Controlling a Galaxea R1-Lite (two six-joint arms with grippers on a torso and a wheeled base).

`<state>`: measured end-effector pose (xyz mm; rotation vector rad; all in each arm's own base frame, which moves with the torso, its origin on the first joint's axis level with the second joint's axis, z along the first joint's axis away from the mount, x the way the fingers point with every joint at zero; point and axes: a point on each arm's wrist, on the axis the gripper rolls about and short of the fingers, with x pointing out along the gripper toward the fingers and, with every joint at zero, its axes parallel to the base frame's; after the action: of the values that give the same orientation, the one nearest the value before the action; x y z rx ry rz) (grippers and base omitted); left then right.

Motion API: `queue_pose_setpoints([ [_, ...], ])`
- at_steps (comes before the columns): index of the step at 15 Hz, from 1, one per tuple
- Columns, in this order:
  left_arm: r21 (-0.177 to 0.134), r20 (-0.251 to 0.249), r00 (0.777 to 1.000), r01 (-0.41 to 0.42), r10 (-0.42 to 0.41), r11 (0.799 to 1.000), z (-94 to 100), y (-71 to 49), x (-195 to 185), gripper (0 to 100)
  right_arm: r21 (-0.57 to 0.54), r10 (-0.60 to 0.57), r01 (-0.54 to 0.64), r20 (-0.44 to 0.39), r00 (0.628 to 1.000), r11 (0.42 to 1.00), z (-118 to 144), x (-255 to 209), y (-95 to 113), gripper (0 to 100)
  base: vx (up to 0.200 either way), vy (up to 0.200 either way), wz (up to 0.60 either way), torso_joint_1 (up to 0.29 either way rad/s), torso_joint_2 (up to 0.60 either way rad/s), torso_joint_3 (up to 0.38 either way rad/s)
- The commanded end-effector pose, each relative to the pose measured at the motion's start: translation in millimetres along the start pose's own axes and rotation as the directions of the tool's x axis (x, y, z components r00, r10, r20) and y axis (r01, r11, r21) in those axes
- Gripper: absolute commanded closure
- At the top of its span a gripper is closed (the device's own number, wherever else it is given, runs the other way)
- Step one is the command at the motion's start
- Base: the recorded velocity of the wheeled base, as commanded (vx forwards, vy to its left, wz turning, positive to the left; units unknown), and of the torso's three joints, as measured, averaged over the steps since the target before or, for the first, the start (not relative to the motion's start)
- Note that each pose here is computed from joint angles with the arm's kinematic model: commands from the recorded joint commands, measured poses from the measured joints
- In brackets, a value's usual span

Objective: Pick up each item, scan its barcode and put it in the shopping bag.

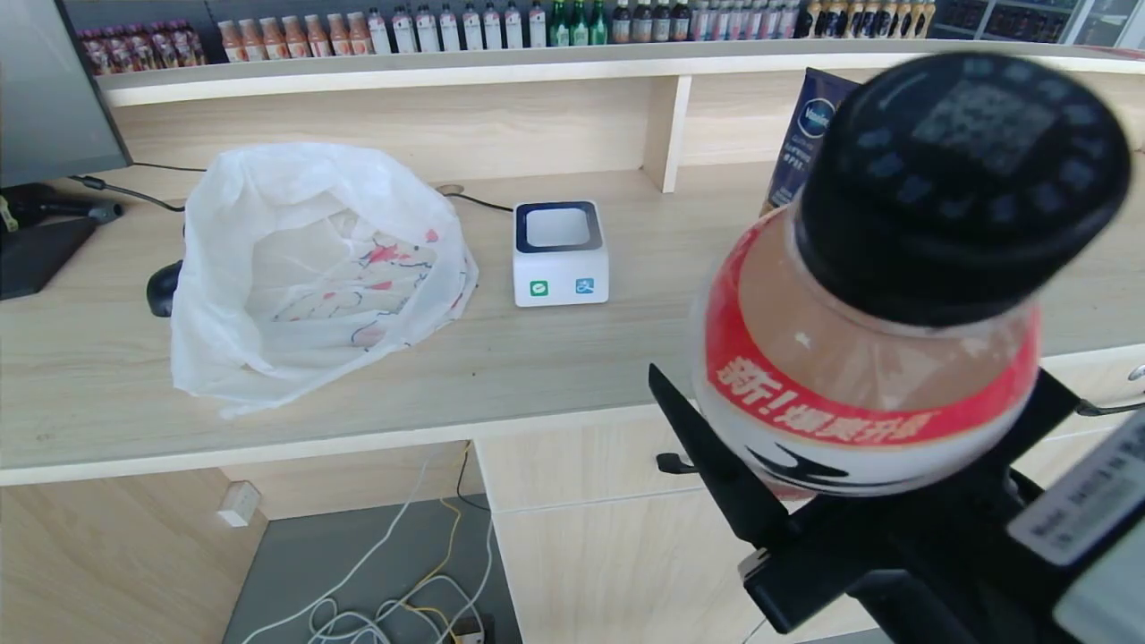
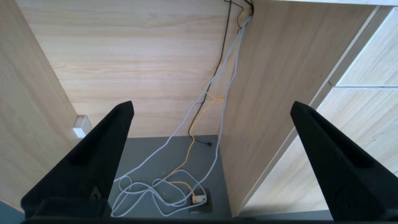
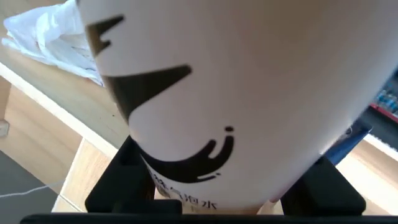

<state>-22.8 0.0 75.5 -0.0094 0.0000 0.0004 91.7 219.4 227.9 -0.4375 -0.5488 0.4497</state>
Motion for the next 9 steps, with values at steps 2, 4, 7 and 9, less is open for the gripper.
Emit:
queue_pose_setpoints([
  [2,0.0,0.0,1.0,0.0,0.0,1.0,0.0,0.0,0,0,0.235,-0.017,0.02,-0.014,1.0,0.972,-2,6,2,100,0.0,0.0,0.0,0.0,0.0,0.0],
  [4,0.0,0.0,1.0,-0.001,0.001,1.0,0.0,0.0,0,0,0.373,-0.091,0.109,-0.064,0.994,0.921,-16,23,-12,100,0.0,0.0,0.0,0.0,0.0,0.0],
  [7,-0.001,0.0,1.0,0.0,0.0,1.0,0.0,0.0,0,0,0.409,-0.064,0.099,-0.098,0.993,0.907,-24,39,-9,100,0.0,0.0,0.0,0.0,0.0,0.0],
  [9,0.0,0.0,1.0,0.0,0.0,1.0,0.0,0.0,0,0,0.451,-0.104,0.144,-0.112,0.988,0.881,-20,67,-14,100,0.0,0.0,0.0,0.0,0.0,0.0],
])
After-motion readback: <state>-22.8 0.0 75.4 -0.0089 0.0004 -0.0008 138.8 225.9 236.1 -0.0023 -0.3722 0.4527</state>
